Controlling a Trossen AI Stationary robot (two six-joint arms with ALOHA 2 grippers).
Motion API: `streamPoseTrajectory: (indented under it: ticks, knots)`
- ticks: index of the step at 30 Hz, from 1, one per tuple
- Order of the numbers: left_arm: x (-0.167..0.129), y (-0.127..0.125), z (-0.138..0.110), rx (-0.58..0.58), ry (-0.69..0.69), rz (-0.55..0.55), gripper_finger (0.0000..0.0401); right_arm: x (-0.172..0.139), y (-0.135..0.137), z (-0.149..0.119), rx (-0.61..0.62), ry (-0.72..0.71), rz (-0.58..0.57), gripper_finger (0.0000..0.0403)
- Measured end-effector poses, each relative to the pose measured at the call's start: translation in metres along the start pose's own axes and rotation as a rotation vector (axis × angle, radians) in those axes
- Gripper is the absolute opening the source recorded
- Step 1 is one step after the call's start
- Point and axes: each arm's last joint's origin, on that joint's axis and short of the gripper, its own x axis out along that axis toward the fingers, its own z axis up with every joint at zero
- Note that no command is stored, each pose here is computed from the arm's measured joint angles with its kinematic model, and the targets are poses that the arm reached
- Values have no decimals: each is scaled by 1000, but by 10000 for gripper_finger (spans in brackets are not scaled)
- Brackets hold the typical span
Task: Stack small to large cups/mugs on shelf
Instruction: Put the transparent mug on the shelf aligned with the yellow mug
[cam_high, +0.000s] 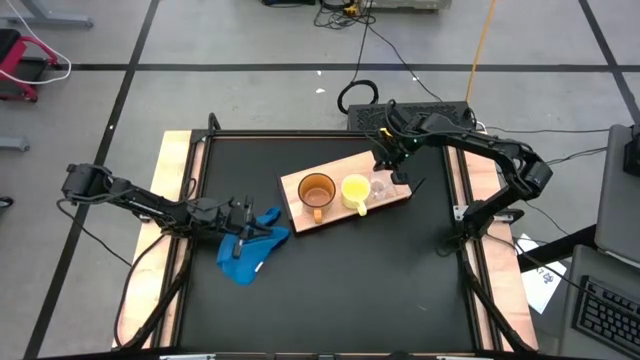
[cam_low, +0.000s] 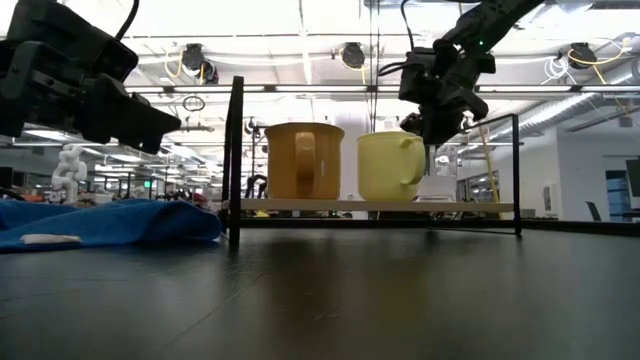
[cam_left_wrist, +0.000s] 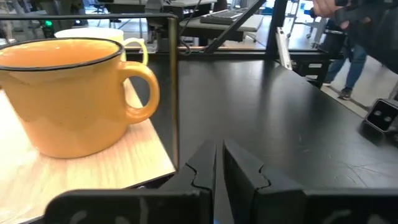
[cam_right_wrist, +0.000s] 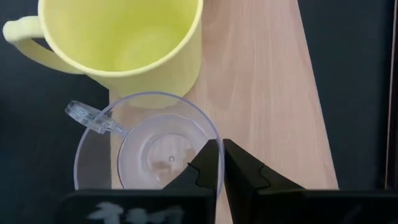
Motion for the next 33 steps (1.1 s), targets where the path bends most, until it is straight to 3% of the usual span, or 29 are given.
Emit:
streamPoseTrajectory:
  ticks: [13,26,30,33]
  knots:
    - [0,-6,0,13,3,-46,31,-4,2,1,36,-6,-5,34]
    - [0,-11,0,25,1,-69,31,-38,19,9,33,-79,-76,87]
    - [0,-10,0,25,0,-68,31,-48,24,11,28,-86,-123,98]
    - [0,-11,0,31,-1,-68,31,-53,25,15,98,-76,-221,100]
